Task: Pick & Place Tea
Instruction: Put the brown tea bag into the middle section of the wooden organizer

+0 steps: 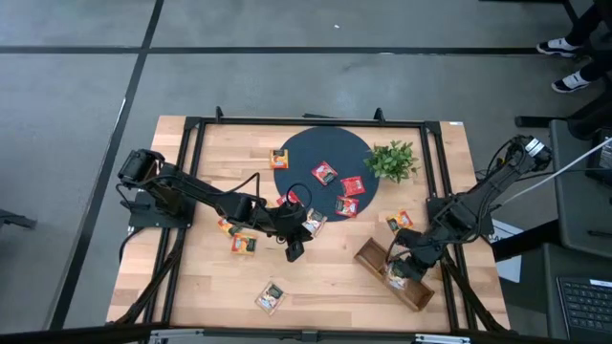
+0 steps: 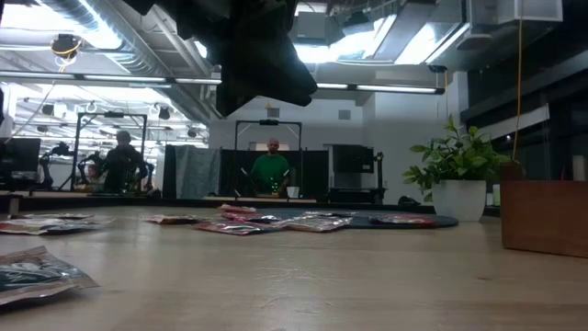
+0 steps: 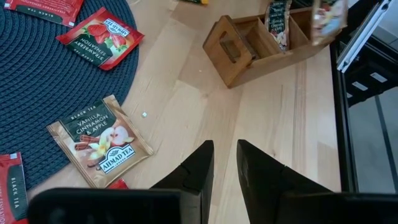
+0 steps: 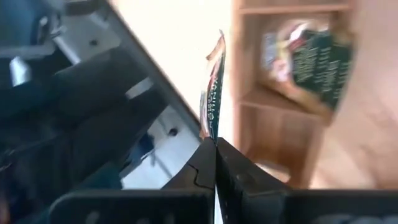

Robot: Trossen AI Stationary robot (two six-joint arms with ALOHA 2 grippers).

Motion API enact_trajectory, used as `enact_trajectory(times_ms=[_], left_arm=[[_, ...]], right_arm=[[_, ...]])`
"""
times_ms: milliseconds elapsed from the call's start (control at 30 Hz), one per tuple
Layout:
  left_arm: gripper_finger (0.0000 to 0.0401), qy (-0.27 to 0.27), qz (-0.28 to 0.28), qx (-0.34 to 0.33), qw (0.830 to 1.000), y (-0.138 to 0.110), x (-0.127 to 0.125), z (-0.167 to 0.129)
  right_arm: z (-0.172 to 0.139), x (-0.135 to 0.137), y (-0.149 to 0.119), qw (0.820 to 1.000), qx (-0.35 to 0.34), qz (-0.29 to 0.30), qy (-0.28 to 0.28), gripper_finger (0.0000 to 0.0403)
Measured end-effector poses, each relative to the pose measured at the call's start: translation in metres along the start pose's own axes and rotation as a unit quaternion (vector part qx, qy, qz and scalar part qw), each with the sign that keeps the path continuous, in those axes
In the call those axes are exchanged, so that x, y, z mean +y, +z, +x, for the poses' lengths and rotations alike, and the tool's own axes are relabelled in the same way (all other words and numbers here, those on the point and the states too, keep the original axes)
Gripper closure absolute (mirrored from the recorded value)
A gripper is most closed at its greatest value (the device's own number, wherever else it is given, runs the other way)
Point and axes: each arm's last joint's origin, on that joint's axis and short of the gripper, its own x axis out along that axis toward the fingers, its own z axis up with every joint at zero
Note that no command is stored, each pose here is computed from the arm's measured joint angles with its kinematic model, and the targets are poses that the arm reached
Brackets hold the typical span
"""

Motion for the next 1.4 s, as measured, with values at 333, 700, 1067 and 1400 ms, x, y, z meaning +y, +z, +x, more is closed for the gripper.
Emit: enact_trajectory(times_ms=[333,700,1067,1400], left_arm=[[0.0334,0.0,-0.007,0.0,1.0,0.0,0.0,0.0],[0.0333,0.001,-0.007,-0.001,1.0,0.0,0.0,0.0],[0.0333,0.001,-0.007,-0.001,1.0,0.0,0.0,0.0],[0.0333,0.002,-0.007,-0.001,1.0,0.0,0.0,0.0]], right_arm=[[0.001,-0.008,-0.002,0.997,-0.058,0.01,-0.042,0.0399],[0.0,-0.011,-0.002,0.997,-0.059,0.016,-0.056,0.0398],[0.0,-0.015,-0.002,0.995,-0.06,0.03,-0.076,0.0363],[0.0,-0.017,-0.002,0.994,-0.061,0.042,-0.086,0.0304]])
